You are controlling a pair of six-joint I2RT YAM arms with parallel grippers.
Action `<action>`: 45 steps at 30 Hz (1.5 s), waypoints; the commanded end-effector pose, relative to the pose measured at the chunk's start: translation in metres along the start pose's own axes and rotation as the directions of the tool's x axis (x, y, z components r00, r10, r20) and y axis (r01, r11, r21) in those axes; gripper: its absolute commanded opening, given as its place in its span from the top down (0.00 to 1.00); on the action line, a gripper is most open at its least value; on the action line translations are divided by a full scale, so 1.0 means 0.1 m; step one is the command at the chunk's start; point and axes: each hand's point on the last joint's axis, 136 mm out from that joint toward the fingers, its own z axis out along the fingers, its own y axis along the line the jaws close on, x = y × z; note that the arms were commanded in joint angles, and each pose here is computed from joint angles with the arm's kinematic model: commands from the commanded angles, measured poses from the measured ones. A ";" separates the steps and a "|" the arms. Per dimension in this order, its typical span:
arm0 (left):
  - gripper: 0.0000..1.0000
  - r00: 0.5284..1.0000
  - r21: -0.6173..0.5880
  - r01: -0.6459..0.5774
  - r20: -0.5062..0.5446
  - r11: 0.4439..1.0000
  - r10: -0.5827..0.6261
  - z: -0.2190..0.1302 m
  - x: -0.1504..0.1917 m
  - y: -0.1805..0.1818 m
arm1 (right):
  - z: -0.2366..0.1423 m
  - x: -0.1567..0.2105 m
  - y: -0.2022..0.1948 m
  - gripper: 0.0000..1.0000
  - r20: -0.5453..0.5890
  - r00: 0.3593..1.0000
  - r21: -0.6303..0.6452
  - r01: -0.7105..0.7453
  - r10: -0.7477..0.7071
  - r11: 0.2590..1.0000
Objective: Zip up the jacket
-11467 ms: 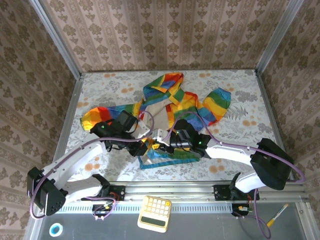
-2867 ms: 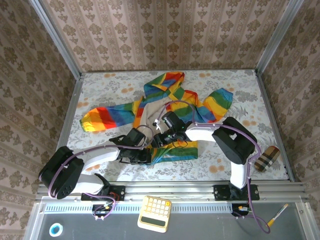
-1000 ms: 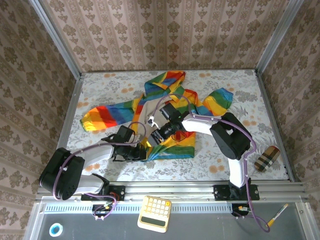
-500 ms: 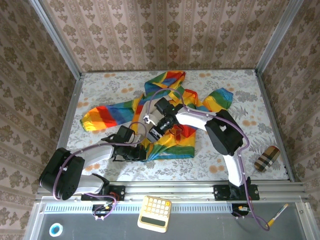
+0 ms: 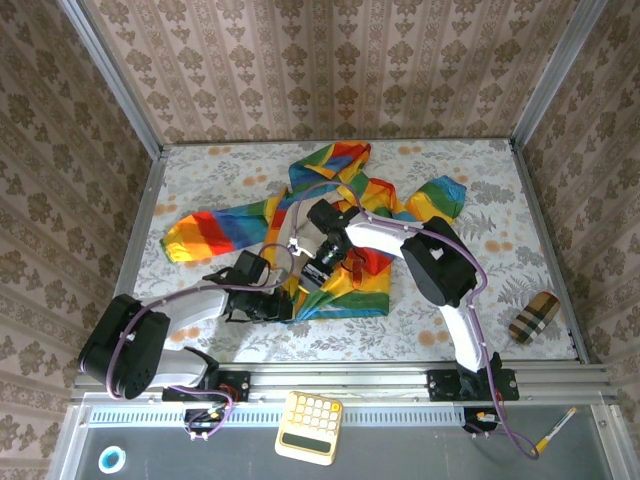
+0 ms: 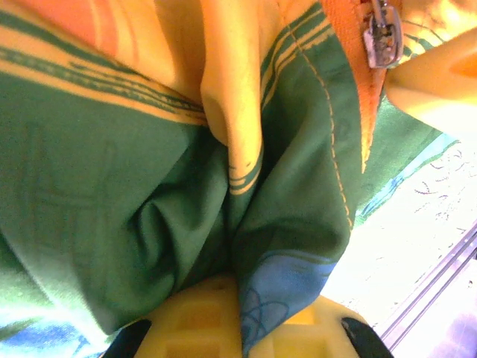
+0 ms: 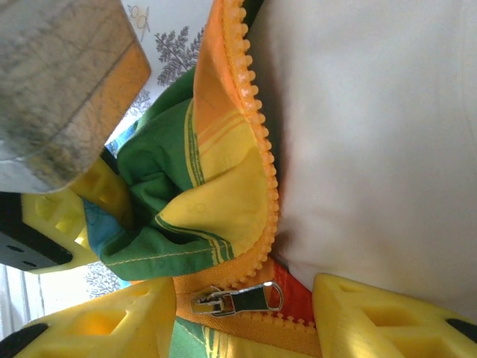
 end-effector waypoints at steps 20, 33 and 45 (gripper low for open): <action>1.00 0.999 -0.121 0.035 -0.032 0.992 -0.039 0.01 0.11 0.28 | -0.19 -0.14 0.33 0.58 0.099 0.994 -0.203 -0.026 0.047 0.979; 1.00 0.999 -0.120 0.038 -0.034 0.992 -0.043 0.01 0.12 0.28 | -0.15 -0.05 0.19 0.84 0.099 0.994 -0.102 -0.026 0.037 0.994; 1.00 0.999 -0.111 0.040 -0.027 0.993 -0.043 -0.08 0.12 0.19 | -0.39 -0.13 -0.02 1.00 0.259 0.966 0.150 -0.027 -0.013 0.988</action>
